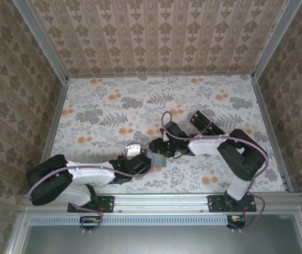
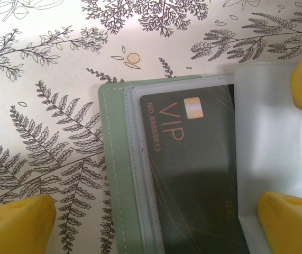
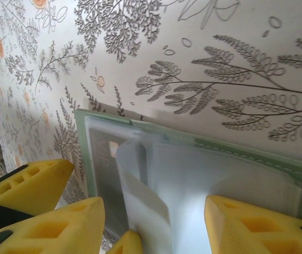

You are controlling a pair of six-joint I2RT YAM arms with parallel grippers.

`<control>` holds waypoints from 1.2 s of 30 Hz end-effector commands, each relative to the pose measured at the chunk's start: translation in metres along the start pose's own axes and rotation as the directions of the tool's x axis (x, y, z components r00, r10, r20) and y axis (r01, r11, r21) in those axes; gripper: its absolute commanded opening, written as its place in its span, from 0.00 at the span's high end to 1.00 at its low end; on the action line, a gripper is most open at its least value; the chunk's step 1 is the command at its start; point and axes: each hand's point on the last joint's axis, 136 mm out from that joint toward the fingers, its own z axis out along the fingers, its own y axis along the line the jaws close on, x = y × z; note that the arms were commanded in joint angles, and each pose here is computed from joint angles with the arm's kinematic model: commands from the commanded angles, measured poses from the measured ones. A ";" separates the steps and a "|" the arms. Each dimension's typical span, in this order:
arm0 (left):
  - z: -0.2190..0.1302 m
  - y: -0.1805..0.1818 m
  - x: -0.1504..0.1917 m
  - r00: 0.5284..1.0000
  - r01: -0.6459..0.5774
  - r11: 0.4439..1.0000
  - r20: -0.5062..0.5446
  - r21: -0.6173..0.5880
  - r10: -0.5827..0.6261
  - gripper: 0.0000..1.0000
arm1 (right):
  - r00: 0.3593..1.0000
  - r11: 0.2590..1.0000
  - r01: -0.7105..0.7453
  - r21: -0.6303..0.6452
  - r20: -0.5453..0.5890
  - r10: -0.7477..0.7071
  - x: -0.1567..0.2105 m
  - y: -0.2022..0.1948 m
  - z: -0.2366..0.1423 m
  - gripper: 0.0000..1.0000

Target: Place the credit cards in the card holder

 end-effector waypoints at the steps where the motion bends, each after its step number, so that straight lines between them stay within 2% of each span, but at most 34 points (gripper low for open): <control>1: -0.004 0.003 -0.003 1.000 0.004 1.000 0.018 -0.010 -0.004 0.00 | 1.000 1.000 0.002 -0.032 -0.013 -0.002 -0.001 0.013 0.006 0.47; 12: -0.017 0.013 -0.011 0.997 0.012 1.000 0.075 0.005 -0.012 0.00 | 0.999 0.998 0.027 -0.056 -0.017 -0.028 0.002 0.039 0.005 0.47; 18: -0.041 0.033 -0.024 0.985 0.053 0.998 0.163 0.020 -0.055 0.00 | 0.998 0.998 0.060 -0.036 -0.023 -0.061 0.009 0.055 0.007 0.47; 24: -0.066 0.063 -0.032 0.961 0.114 0.993 0.250 0.022 -0.116 0.00 | 0.997 0.997 0.070 0.008 -0.040 -0.070 0.015 0.057 0.027 0.47; 31: -0.070 0.081 -0.022 0.953 0.170 0.985 0.248 0.043 -0.175 0.00 | 0.996 0.997 0.063 0.037 -0.058 -0.061 0.016 0.054 0.053 0.47; 36: -0.069 0.080 -0.019 0.957 0.171 0.984 0.229 0.048 -0.177 0.00 | 0.993 0.994 0.107 -0.013 -0.053 -0.108 0.013 0.074 0.047 0.47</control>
